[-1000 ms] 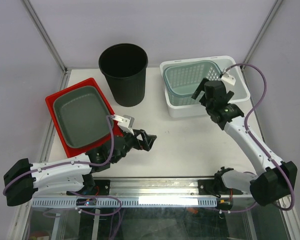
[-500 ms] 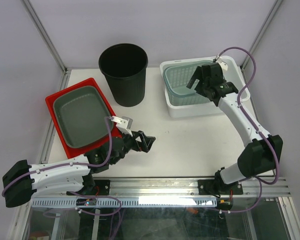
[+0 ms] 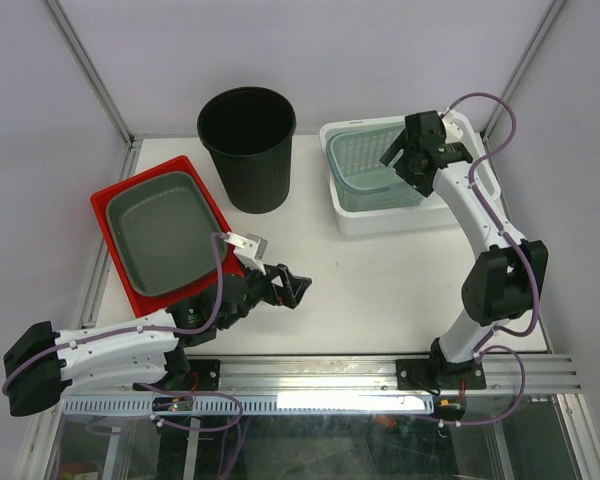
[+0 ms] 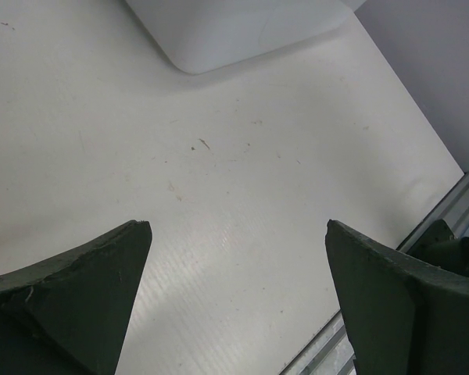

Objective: Turn the large container upside down

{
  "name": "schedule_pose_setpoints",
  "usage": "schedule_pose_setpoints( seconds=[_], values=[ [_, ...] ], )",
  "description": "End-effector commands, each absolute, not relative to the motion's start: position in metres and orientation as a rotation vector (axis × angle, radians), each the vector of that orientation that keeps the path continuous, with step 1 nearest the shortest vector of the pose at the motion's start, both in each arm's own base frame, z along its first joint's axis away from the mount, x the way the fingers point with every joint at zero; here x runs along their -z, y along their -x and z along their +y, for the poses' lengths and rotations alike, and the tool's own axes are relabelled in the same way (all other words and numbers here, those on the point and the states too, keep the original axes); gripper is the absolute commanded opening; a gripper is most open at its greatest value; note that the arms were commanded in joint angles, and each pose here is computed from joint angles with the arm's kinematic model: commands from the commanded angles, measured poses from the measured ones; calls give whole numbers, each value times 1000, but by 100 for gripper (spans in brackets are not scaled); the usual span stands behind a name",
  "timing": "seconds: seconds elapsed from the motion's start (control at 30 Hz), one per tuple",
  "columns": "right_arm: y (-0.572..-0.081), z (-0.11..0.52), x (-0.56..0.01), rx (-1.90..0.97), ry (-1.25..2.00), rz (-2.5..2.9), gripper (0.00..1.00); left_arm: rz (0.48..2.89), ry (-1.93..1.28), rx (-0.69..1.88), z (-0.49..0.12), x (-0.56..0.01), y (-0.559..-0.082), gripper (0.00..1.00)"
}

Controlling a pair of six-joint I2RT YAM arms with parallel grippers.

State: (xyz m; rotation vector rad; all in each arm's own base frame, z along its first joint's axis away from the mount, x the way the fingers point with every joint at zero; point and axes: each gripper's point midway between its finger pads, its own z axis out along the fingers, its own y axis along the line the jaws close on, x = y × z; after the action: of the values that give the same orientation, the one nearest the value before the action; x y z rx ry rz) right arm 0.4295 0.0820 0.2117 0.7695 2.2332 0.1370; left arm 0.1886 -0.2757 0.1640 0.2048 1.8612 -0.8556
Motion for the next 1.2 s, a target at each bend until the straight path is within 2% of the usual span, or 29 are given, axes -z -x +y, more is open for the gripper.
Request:
schedule_pose_setpoints(
  seconds=[0.0, 0.13, 0.23, 0.5, 0.73, 0.97, 1.17],
  values=[
    [-431, 75, -212, -135, -895, 2206, 93, 1789, -203, 955, -286, -196, -183, 99],
    [-431, 69, -200, -92, -951, 2201, 85, 1793, -214, 955, -288, -197, -183, 99],
    [-434, 67, -195, -93, -1001, 2186, 76, 1794, -221, 956, -290, -198, -183, 99],
    [-436, 63, -179, -90, -1049, 2197, 66, 1802, -218, 965, -293, -198, -183, 99],
    [-439, 60, -180, -128, -1054, 2191, 38, 1804, -211, 967, -294, -199, -183, 99],
    [-439, 51, -236, -205, -997, 2058, 0, 1804, -207, 953, -294, -200, -186, 99],
    [-420, 44, -313, -268, -838, 1902, 0, 1793, -199, 953, -294, -207, -187, 99]
  ],
)
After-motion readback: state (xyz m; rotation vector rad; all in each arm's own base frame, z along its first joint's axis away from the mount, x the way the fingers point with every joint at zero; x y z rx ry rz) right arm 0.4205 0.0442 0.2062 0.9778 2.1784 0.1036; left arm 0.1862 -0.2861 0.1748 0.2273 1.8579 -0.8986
